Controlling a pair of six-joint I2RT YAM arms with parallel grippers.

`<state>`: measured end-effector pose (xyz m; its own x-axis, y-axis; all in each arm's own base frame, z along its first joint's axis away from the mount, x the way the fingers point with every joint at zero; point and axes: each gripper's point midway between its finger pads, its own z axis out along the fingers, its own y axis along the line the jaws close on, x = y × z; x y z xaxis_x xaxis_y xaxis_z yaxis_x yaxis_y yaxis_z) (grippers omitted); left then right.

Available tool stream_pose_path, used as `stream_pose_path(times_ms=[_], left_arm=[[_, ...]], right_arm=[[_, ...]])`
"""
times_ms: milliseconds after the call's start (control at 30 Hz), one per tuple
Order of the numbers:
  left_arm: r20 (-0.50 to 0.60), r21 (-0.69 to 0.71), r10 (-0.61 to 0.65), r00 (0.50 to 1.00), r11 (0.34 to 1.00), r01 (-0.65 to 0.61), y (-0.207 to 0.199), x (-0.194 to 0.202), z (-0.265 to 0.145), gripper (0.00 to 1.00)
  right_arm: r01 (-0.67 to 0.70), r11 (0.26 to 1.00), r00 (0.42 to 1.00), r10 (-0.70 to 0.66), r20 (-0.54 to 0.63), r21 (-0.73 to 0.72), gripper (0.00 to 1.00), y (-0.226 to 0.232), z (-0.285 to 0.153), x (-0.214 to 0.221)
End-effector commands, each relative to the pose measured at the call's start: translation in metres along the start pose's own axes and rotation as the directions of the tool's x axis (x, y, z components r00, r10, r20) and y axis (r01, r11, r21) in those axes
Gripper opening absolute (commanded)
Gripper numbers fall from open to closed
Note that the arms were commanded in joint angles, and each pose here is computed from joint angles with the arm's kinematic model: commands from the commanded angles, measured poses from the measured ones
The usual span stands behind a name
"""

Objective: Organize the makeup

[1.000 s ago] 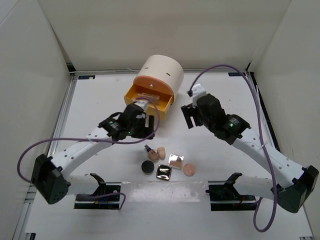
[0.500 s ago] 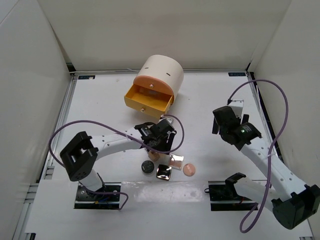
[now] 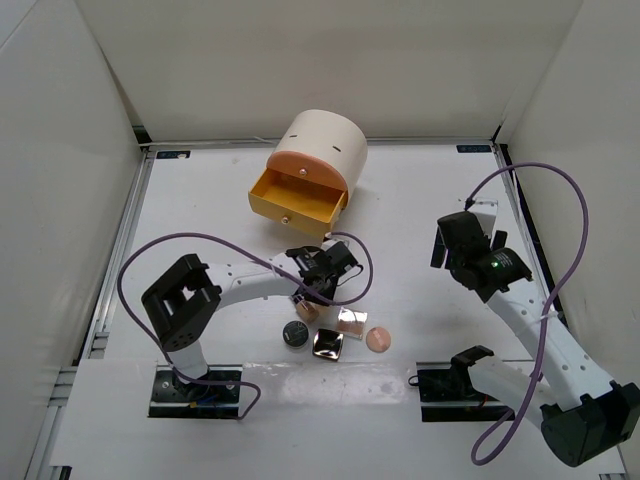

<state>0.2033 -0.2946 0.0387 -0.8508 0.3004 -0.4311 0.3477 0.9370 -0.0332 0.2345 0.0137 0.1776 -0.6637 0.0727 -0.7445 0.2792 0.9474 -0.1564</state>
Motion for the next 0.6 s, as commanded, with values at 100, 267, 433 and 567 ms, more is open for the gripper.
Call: stream_pose_path(times_ms=[100, 267, 433, 567], left_arm=[[0.158, 0.011, -0.016, 0.987, 1.000, 0.014, -0.007, -0.051, -0.043, 0.17], [0.397, -0.032, -0.036, 0.917, 0.998, 0.054, 0.012, -0.117, -0.109, 0.29], [0.596, -0.081, -0.085, 0.799, 0.983, 0.165, 0.067, -0.186, -0.159, 0.35], [0.666, -0.114, -0.120, 0.736, 0.959, 0.260, 0.113, -0.225, -0.170, 0.36]], right_arm=[[-0.002, 0.999, 1.000, 0.003, 0.026, -0.044, 0.90, 0.007, -0.001, -0.008], [0.028, 0.997, 0.999, -0.026, 0.023, -0.075, 0.93, 0.012, 0.002, -0.004], [0.077, 0.980, 0.997, -0.076, 0.015, -0.181, 0.93, 0.029, 0.001, 0.003], [0.115, 0.975, 0.993, -0.119, -0.011, -0.193, 0.94, 0.031, 0.004, 0.011]])
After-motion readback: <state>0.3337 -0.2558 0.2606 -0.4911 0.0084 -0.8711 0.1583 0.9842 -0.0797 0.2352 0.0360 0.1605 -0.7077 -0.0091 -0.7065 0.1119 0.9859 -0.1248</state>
